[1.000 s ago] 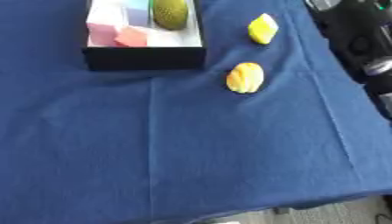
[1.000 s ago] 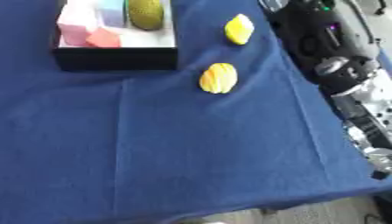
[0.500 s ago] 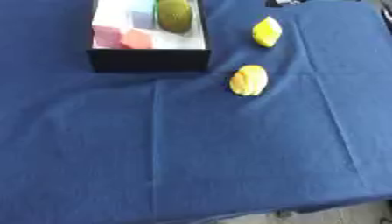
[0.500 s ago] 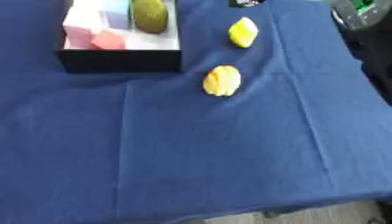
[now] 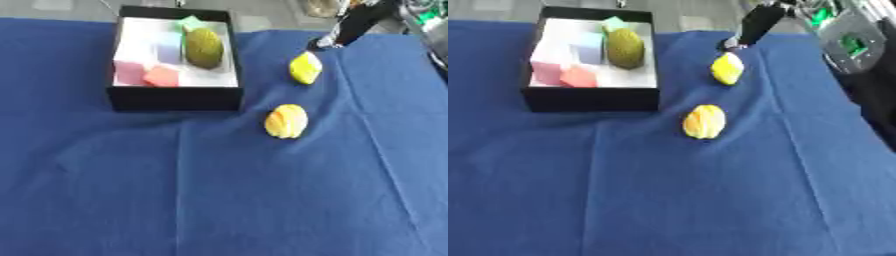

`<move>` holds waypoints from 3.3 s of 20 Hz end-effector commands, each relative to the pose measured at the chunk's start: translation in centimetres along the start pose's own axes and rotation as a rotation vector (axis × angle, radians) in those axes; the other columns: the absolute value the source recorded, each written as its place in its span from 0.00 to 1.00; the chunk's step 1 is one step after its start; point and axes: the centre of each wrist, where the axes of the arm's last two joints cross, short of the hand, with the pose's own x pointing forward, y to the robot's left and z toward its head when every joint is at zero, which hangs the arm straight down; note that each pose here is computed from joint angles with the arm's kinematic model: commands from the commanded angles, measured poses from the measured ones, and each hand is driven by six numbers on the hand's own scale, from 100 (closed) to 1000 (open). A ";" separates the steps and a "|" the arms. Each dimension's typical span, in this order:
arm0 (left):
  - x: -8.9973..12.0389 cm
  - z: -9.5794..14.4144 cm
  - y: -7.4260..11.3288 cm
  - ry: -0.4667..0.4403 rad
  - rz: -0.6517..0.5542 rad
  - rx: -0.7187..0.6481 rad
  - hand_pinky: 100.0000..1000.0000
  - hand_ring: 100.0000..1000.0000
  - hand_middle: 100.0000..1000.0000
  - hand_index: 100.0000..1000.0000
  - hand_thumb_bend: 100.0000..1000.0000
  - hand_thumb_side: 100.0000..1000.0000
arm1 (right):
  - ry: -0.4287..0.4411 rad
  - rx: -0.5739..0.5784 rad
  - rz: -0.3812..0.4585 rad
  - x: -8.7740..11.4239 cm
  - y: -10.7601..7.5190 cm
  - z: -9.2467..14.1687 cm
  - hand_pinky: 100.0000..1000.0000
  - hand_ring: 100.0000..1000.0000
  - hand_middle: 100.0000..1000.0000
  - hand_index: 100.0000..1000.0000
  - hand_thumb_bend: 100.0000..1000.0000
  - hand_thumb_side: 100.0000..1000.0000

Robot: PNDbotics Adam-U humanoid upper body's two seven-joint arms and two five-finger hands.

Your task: Pick up objects on the table and place them in the box.

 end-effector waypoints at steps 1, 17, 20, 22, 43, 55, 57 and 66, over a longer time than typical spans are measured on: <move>1.3 -0.6 0.2 -0.045 0.001 0.004 0.75 0.77 0.75 0.79 0.00 0.58 | 0.030 -0.017 0.010 -0.9 -0.8 -0.6 0.91 0.87 0.83 0.91 0.51 0.04; 1.4 -0.7 0.0 -0.048 0.008 0.007 0.74 0.77 0.75 0.79 0.00 0.57 | 0.133 0.056 -0.039 -3.8 2.2 -3.0 0.91 0.86 0.83 0.91 0.50 0.06; 1.4 -0.7 0.0 -0.048 0.009 0.007 0.74 0.77 0.75 0.79 0.00 0.57 | 0.156 0.063 -0.054 -4.4 2.7 -3.2 0.90 0.86 0.83 0.91 0.50 0.06; 1.5 -0.7 0.0 -0.049 0.010 0.006 0.74 0.77 0.75 0.79 0.00 0.57 | 0.177 0.064 -0.059 -4.8 3.1 -3.4 0.90 0.86 0.83 0.91 0.50 0.06; 2.0 -0.9 -0.6 -0.065 0.031 -0.004 0.74 0.77 0.75 0.79 0.00 0.58 | 0.330 0.036 -0.138 -8.5 5.5 -4.2 0.89 0.84 0.81 0.91 0.47 0.06; 2.3 -0.9 -0.8 -0.075 0.036 -0.011 0.74 0.77 0.75 0.78 0.00 0.58 | 0.431 -0.071 -0.194 -10.0 5.3 -3.9 0.87 0.81 0.75 0.86 0.35 0.00; 2.2 -0.9 -0.7 -0.073 0.033 -0.010 0.74 0.77 0.75 0.78 0.00 0.58 | 0.429 -0.082 -0.206 -9.9 5.0 -3.9 0.85 0.78 0.71 0.83 0.31 0.00; 2.0 -0.9 -0.6 -0.071 0.020 -0.014 0.74 0.77 0.75 0.78 0.00 0.58 | 0.384 -0.121 -0.173 -8.6 2.8 -3.4 0.80 0.70 0.60 0.74 0.21 0.00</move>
